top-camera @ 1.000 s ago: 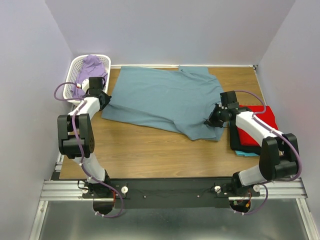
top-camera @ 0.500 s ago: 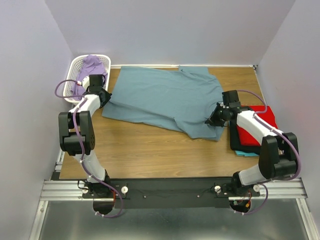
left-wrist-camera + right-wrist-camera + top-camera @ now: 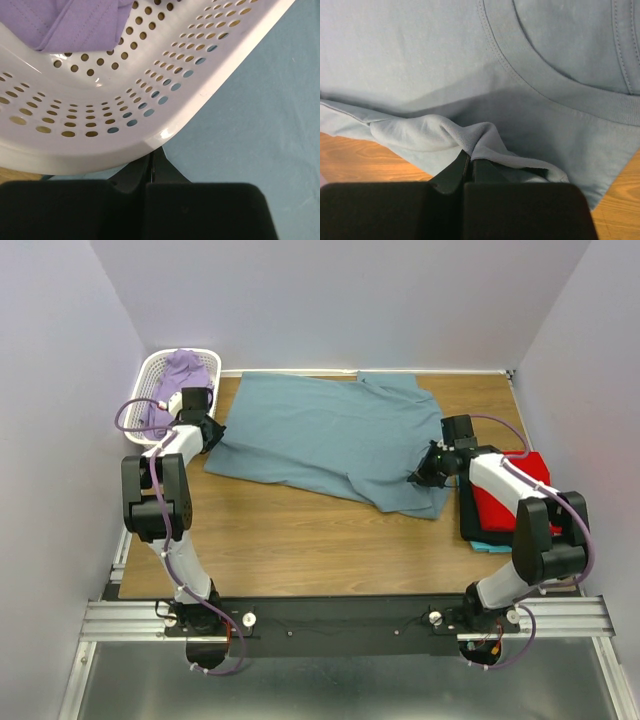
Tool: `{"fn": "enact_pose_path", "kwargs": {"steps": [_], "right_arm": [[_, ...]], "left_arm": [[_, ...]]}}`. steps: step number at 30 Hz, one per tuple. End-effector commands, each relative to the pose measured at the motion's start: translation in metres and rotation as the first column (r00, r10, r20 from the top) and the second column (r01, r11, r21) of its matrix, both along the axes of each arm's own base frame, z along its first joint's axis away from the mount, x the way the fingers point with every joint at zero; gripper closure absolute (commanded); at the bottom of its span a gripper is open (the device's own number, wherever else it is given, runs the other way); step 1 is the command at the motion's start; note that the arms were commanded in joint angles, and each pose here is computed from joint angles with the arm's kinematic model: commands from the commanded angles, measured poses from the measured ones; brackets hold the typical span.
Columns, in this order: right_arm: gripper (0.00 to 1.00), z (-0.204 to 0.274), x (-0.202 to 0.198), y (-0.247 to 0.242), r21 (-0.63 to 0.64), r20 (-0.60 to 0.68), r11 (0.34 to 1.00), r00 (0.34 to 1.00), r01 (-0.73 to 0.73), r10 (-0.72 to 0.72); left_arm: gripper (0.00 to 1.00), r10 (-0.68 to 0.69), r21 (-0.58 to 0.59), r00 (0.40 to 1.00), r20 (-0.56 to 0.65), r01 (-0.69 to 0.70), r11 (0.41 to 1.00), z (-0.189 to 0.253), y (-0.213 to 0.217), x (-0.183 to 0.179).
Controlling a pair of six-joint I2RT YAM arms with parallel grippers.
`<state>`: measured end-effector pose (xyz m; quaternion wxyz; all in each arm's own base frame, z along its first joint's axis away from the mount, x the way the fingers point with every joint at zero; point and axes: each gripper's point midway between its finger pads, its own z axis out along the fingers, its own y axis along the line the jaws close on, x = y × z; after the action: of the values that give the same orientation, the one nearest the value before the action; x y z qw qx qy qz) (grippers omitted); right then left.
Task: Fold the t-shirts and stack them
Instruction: Fold the tshirt
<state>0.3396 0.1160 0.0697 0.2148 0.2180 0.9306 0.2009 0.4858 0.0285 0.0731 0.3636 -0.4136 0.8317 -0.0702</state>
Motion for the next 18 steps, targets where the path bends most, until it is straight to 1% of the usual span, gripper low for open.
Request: {"fn": "enact_pose_path", "kwargs": {"steps": [1,18], "right_arm": [[0.99,0.006,0.017,0.0,-0.004,0.038,1.0,0.999,-0.017,0.017],[0.99,0.016,0.046,0.003,-0.001,0.069,1.0,0.998,-0.014,0.014]], "left_arm": [[1.0,0.018,0.003,1.0,0.009,-0.018,1.0,0.001,0.005,0.008],[1.0,0.022,0.004,1.0,0.004,-0.022,1.0,-0.004,0.006,0.011]]}}
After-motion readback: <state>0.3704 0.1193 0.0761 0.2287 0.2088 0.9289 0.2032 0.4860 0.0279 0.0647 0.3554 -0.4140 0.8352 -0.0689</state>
